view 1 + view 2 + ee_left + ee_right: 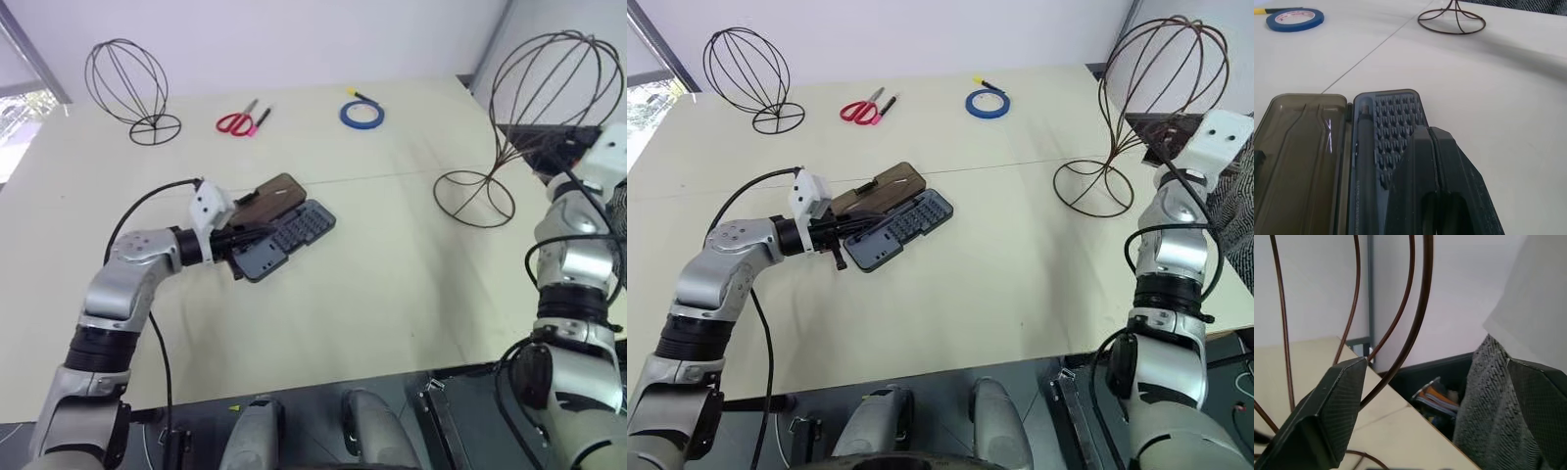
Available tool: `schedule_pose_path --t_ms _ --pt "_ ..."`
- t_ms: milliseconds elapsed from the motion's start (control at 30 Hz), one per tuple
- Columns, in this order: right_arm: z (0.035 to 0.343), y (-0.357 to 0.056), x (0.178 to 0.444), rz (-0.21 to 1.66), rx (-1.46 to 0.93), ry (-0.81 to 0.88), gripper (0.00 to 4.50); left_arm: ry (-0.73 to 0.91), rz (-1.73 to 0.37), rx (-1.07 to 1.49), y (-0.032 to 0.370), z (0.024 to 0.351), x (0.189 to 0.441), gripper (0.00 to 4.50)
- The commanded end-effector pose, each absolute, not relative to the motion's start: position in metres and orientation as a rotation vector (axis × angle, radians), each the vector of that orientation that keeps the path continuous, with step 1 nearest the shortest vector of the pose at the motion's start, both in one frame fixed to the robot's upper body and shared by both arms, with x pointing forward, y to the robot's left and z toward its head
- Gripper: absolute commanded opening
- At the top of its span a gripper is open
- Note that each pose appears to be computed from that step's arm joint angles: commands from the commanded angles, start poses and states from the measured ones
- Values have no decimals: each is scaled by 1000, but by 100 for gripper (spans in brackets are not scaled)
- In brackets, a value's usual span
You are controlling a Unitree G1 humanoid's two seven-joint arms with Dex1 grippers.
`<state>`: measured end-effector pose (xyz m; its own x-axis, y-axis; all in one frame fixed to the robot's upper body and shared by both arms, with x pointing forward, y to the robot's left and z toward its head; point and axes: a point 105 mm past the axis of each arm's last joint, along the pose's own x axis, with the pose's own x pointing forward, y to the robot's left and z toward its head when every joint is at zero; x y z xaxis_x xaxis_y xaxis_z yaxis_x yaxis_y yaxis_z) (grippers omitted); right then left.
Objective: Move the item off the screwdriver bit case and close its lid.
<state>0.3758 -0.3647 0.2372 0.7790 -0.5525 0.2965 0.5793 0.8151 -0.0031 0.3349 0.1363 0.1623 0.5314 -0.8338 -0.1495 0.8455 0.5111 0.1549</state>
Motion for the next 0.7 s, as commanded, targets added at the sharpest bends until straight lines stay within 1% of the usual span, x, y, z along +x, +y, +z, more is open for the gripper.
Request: schedule_pose_path --t_ms 33,133,200,233,300,367,500,600,700 --pt "258 -367 340 -642 -139 -347 442 14 -1010 232 136 173 332 0" --pt "242 -357 311 -636 -145 -278 442 17 -1004 223 138 172 330 0" --pt "225 -339 297 -561 -144 -190 442 20 -998 220 140 172 329 0" --pt "219 -325 295 -489 -139 -152 442 21 -996 217 141 172 328 0" --pt "212 -284 298 -251 -125 -85 442 21 -987 215 143 172 328 0" --pt "215 -247 300 -34 -131 -71 442 19 -976 212 145 174 329 0" --pt "227 -164 296 501 -214 -54 442 15 -952 216 153 180 331 0" --pt "232 -144 295 659 -243 -51 442 10 -943 219 157 185 329 0" --pt "238 -126 305 801 -267 -58 442 22 -911 231 167 189 322 0"
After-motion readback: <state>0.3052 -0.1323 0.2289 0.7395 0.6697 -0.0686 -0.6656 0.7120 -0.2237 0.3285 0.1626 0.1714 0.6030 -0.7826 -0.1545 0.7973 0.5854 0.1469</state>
